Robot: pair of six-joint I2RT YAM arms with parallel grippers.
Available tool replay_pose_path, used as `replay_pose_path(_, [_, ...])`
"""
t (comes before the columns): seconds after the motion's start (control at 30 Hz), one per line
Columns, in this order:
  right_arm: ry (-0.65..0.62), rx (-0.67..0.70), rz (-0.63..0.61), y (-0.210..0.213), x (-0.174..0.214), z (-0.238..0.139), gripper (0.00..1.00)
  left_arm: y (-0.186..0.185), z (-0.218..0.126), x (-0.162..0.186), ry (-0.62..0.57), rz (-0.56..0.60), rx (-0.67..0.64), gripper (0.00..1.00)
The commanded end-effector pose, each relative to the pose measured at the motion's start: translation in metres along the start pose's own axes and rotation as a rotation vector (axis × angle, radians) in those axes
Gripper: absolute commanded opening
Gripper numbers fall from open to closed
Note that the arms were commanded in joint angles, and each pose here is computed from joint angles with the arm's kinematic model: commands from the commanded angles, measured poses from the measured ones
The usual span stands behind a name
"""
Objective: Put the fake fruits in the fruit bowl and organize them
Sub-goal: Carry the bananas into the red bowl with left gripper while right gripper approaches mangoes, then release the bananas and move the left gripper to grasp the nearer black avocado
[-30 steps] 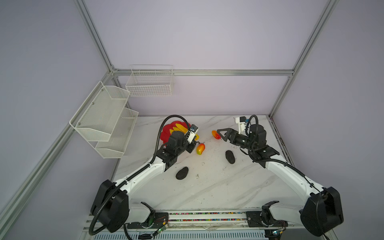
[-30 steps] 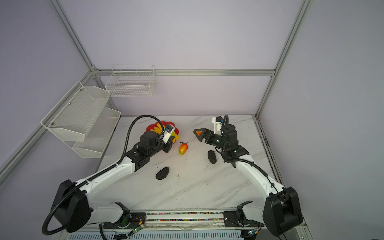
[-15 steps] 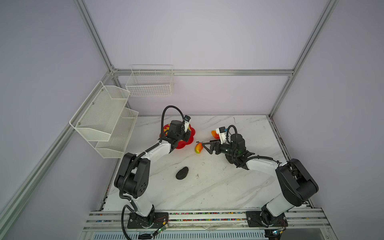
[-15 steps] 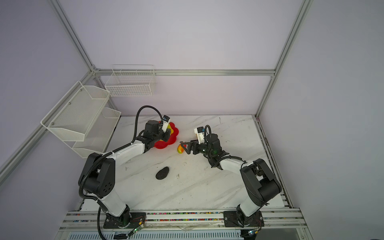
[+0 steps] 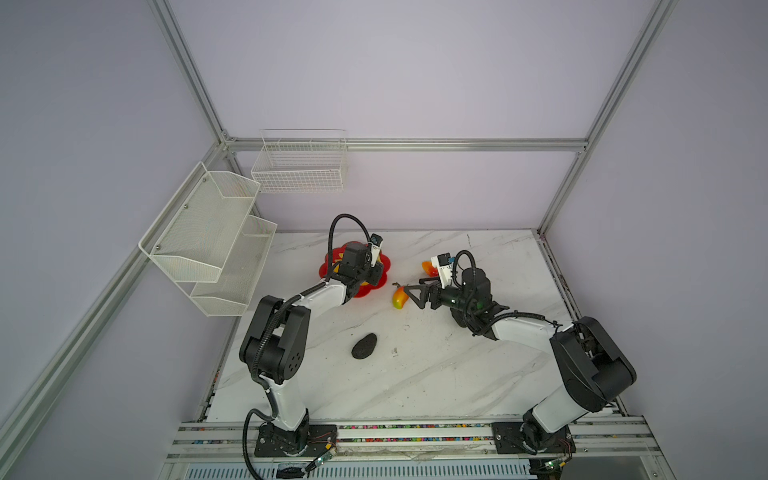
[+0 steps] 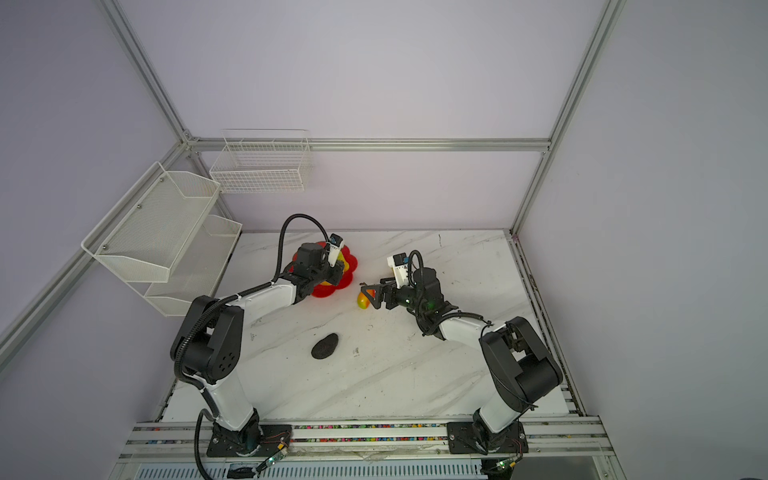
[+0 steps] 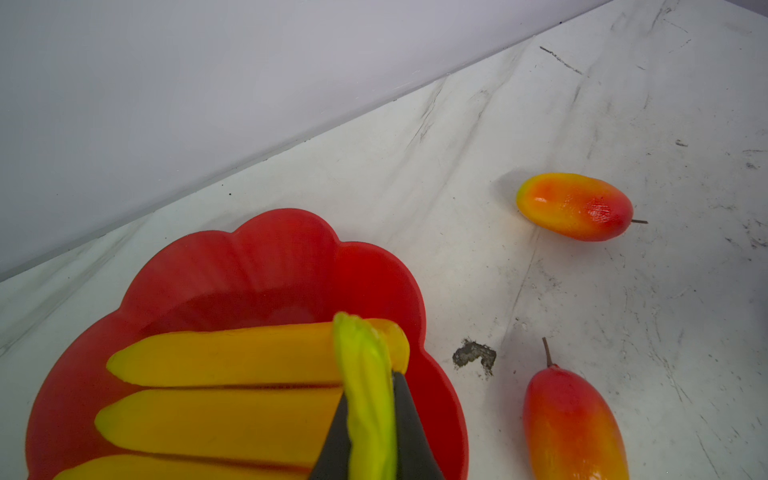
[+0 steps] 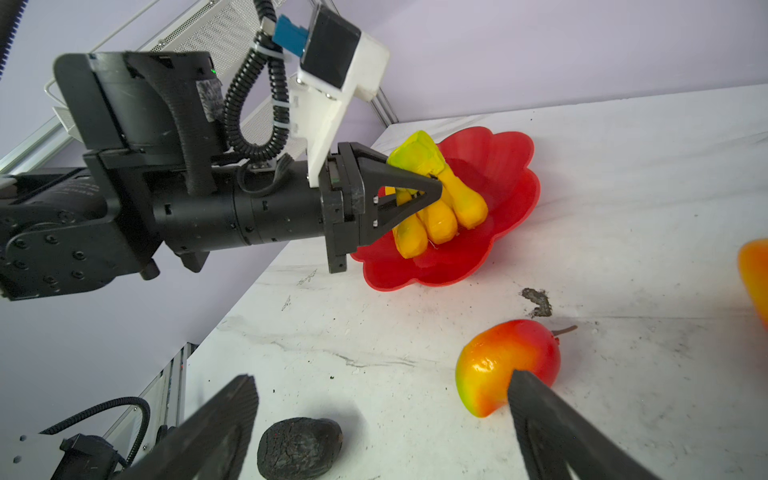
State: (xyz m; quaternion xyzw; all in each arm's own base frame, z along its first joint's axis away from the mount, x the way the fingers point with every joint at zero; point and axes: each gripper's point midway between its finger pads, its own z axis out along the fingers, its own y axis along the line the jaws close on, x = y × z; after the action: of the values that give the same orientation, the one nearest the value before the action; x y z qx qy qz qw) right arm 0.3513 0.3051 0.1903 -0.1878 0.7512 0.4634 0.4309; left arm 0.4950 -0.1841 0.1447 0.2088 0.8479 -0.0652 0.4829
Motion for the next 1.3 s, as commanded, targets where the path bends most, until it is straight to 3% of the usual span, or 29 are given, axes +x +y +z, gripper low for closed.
replay_pose_path(0.0, [-0.020,-0.018,-0.038,0.005,-0.008,0.004,0.97,0.013,-0.003,-0.044,-0.129,-0.036,-0.017,0.08])
replay_pose_path(0.37, [-0.012,-0.011,-0.043,0.004,-0.008,0.005,0.97,0.012,0.006,-0.029,-0.099,-0.038,-0.008,0.15])
replay_pose_path(0.7, [-0.005,-0.015,-0.039,0.004,-0.007,0.006,0.97,0.011,-0.008,-0.033,-0.110,-0.015,-0.004,0.40])
replay_pose_path(0.87, [-0.006,-0.041,-0.050,0.010,-0.007,0.003,0.97,0.008,-0.032,-0.042,-0.148,-0.004,0.008,0.46])
replay_pose_path(1.03, [0.003,-0.065,-0.080,0.018,-0.007,-0.001,0.97,-0.006,-0.072,-0.040,-0.162,-0.041,0.068,0.59])
replay_pose_path(1.13, [0.083,-0.109,-0.112,0.025,0.002,0.000,0.97,-0.011,-0.097,-0.015,-0.077,-0.126,0.056,0.60])
replay_pose_path(1.27, [0.280,-0.184,-0.184,0.040,0.032,0.003,0.97,-0.024,-0.130,0.043,0.140,-0.210,0.019,0.60])
